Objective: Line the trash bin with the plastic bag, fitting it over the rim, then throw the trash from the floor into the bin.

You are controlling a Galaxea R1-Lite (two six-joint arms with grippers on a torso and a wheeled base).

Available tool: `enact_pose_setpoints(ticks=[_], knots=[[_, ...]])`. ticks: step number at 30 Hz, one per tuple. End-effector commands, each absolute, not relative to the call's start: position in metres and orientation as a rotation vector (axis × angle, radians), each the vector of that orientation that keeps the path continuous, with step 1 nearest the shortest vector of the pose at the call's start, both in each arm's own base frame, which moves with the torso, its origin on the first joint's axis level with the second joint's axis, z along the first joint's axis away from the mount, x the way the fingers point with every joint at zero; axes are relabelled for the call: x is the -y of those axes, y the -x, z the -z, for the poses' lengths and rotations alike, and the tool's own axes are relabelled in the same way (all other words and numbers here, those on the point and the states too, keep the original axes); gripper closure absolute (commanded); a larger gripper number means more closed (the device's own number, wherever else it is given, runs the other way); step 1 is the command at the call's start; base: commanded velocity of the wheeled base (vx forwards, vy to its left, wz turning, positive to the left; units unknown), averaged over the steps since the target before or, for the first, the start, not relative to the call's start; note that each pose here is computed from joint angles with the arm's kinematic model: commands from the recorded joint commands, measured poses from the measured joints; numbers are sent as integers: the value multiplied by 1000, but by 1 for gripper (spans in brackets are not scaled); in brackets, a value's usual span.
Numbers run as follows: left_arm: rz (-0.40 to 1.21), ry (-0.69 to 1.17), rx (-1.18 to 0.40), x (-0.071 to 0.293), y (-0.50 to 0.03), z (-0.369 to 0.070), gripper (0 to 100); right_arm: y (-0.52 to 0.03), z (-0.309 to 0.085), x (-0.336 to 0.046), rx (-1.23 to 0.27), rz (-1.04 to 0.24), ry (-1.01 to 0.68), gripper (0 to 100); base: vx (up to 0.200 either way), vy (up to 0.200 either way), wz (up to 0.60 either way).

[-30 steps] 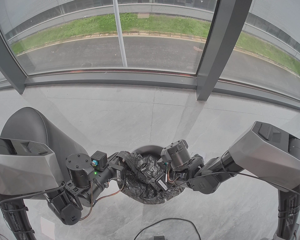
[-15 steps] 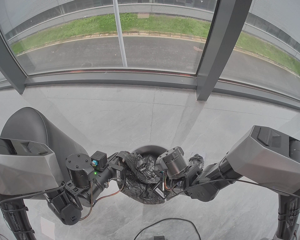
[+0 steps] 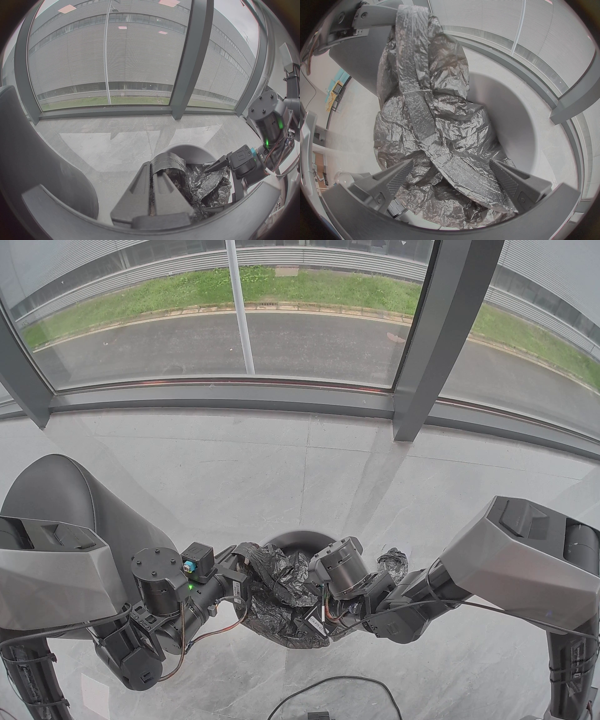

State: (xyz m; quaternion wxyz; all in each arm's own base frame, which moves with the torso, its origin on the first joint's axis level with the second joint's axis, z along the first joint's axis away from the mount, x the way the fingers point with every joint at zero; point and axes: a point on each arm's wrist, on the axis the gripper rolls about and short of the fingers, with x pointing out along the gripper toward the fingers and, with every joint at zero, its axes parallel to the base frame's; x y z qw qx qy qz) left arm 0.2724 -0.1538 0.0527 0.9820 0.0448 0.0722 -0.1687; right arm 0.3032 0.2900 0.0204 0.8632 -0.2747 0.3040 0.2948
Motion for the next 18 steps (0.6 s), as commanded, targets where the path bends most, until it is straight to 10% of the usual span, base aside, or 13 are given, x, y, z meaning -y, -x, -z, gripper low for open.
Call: enact_pose_setpoints(ticks=[1, 5, 6, 18], knots=[[339, -90, -146, 154, -272, -53, 100, -305, -12, -292, -649, -618, 581, 0, 0, 0, 0], [339, -90, -144, 154, -272, -53, 100, -305, -10, -292, -654, -617, 585, 0, 0, 0, 0], [339, -90, -144, 154, -272, -53, 100, -305, -10, -292, -654, -617, 585, 100, 0, 0, 0], [339, -87, -140, 153, -270, -56, 100, -307, -13, -291, -642, -575, 588, 100, 0, 0, 0]])
